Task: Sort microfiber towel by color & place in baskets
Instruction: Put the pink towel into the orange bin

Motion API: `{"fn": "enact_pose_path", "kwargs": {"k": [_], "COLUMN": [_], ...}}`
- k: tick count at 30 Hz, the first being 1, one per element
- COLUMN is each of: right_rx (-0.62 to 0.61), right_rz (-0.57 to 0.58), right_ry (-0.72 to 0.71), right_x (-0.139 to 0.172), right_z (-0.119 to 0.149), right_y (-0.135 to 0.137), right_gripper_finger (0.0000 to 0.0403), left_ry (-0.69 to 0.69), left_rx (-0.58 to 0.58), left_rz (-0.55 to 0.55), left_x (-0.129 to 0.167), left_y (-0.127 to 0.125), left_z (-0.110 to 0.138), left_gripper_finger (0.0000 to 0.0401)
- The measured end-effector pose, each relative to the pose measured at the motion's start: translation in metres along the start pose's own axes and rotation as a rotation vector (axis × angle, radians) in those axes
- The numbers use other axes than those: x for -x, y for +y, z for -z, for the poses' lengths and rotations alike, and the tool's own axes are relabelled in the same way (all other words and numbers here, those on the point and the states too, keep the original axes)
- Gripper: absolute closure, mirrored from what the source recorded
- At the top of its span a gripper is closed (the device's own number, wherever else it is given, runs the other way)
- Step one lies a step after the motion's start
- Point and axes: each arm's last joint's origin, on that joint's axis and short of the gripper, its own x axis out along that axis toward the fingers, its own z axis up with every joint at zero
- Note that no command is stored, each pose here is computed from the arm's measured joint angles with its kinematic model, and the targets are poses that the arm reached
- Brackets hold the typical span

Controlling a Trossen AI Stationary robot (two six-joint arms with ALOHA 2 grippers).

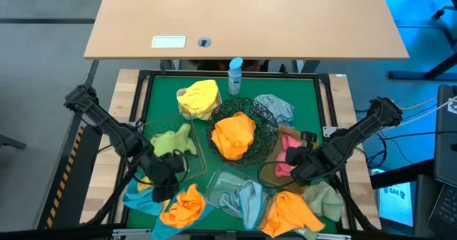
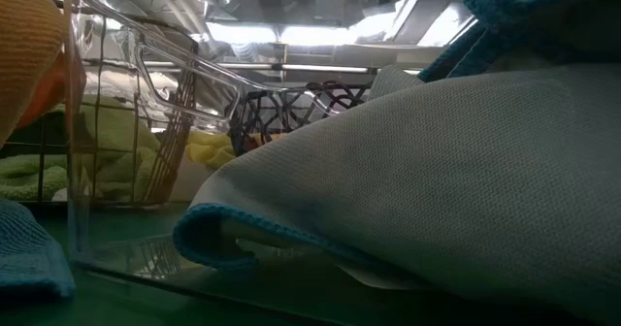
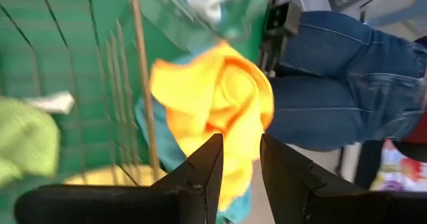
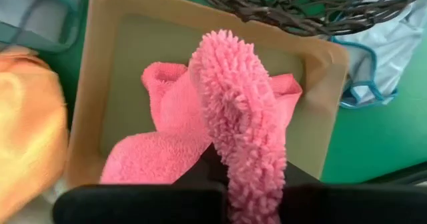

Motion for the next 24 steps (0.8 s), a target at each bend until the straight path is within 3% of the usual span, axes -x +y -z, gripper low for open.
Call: {"fn": "enact_pose_path", "kwargs": {"k": [12, 24], "right_rx": [0.012, 0.025], "right_rz": [0.014, -0.013], "right_ry": [0.021, 0.023], "right_x": [-0.042, -0.045], "right_z": [0.01, 0.01], "right_y": [0.006, 0.008], "right_gripper_finger": [0.0389, 0.0387], "left_ry": [0.033, -0.019], "left_rx": [0.196, 0.185], "left_rz": [0.016, -0.004], "left_x": [0.001, -0.047], "left_y": [-0.017, -0.034], "left_z": [0.033, 0.042], "left_gripper_finger": [0.0307, 0.0307]}}
